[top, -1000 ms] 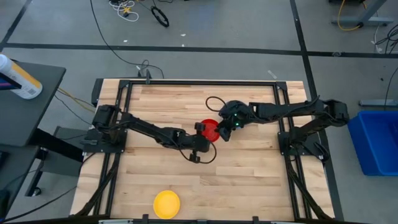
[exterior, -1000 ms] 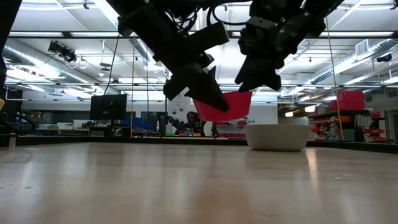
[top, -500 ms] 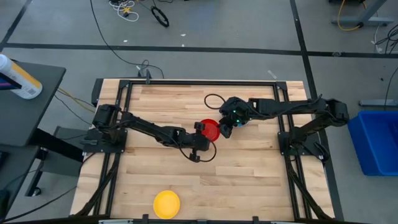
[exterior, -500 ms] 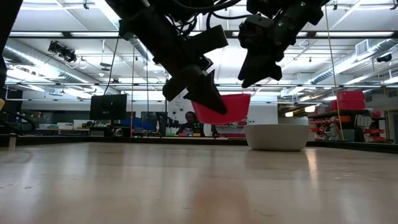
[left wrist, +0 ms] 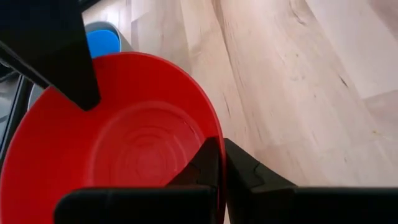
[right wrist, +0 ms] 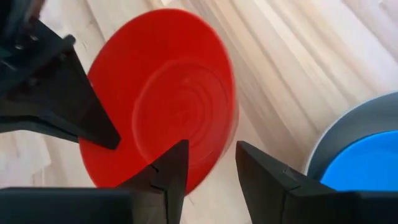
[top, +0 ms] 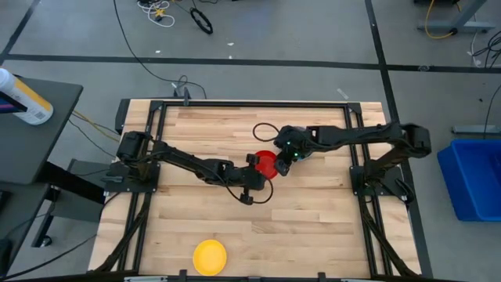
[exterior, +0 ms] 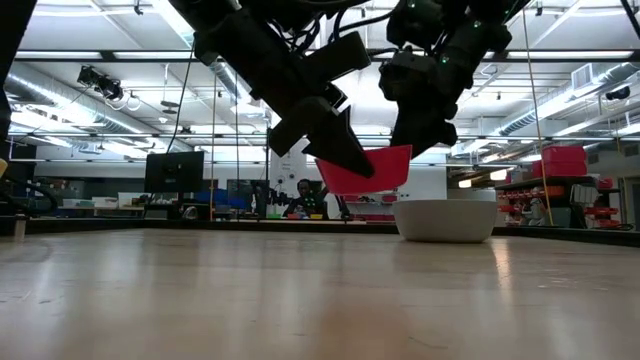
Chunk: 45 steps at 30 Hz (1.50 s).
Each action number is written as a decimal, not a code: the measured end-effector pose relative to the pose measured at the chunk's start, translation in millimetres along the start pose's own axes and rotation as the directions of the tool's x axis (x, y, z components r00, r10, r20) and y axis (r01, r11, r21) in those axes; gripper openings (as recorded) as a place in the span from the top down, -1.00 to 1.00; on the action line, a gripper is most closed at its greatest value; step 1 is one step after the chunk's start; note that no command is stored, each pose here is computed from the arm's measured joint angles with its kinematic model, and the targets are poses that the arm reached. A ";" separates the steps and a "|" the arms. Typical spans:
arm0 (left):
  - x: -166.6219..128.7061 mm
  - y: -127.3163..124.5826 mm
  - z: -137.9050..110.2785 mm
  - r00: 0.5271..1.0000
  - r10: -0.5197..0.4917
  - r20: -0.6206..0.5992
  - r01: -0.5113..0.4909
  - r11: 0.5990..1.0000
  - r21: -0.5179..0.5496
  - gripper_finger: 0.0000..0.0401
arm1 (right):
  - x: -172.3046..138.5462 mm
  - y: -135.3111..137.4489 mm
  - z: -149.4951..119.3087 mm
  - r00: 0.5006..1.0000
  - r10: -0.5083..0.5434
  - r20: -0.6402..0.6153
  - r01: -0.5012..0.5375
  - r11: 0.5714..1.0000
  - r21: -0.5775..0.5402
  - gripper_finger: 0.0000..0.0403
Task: Nest bowls inside each other
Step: Stack the red bowl on the blue bowl
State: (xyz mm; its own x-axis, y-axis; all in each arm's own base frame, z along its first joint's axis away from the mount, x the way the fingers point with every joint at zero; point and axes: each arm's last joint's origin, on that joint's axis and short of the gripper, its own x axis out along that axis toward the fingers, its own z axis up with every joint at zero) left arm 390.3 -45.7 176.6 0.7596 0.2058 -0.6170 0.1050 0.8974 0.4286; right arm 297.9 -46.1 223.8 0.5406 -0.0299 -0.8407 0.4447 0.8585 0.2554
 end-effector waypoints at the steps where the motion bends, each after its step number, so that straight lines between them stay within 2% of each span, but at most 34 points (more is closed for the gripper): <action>1: 0.0 0.0 -0.2 1.000 0.000 -0.002 0.000 1.000 0.001 0.97 | 2.1 0.1 0.4 1.000 0.001 0.000 -0.001 1.000 0.004 0.34; 3: 0.0 -0.1 -0.3 1.000 -0.001 -0.003 0.001 1.000 0.000 0.97 | 4.0 -0.1 0.3 1.000 -0.002 -0.004 0.002 1.000 0.011 0.46; 6: 0.0 0.4 0.4 1.000 0.011 0.002 -0.011 1.000 -0.011 0.97 | 4.0 -0.1 0.9 1.000 -0.011 0.006 0.011 1.000 0.017 0.82; 9: 0.0 1.7 3.2 0.999 0.023 0.030 -0.022 0.999 -0.030 0.93 | 3.4 0.7 1.0 0.999 -0.046 0.026 0.046 0.999 0.011 0.95; 13: -2.0 0.9 10.1 0.996 0.026 0.087 -0.026 1.000 -0.009 0.71 | 3.5 0.9 -0.4 0.999 -0.042 0.011 0.042 0.999 -0.003 0.98; 16: -4.9 -4.9 14.9 0.992 0.040 0.117 -0.046 0.998 0.048 0.54 | 3.5 0.1 -2.1 0.999 -0.053 -0.005 0.053 0.999 -0.010 0.98; 22: -22.4 -14.6 33.3 0.965 0.168 0.201 -0.193 0.974 0.116 0.24 | 3.5 0.0 -1.6 0.998 -0.058 0.004 0.058 0.998 -0.014 0.99; 25: -32.9 -17.1 36.2 0.957 0.238 0.169 -0.259 0.959 0.117 0.09 | 3.5 -1.0 -2.3 0.997 -0.075 0.001 0.075 0.997 -0.014 0.99; 30: -38.2 -22.0 28.9 0.955 0.289 0.067 -0.295 0.948 0.119 -0.10 | 2.4 -12.9 -5.2 0.985 -0.170 -0.041 0.169 0.985 -0.021 0.99; 38: -38.7 -23.4 25.7 0.958 0.283 0.036 -0.285 0.956 0.076 -0.15 | -7.7 -35.1 3.4 0.969 -0.245 -0.035 0.244 0.970 -0.016 1.00; 45: -38.5 -23.7 25.7 0.961 0.272 0.039 -0.274 0.959 0.066 -0.13 | -49.9 -49.6 26.2 0.939 -0.343 0.031 0.344 0.939 -0.004 1.00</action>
State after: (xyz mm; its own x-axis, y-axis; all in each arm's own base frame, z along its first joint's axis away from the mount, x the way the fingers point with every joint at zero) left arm 375.1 -85.0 207.2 0.7838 0.4271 -0.4509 -0.0654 0.7787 0.6240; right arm 267.5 -100.6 265.5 0.3772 -0.3390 -0.8619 0.6009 0.7977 -0.0508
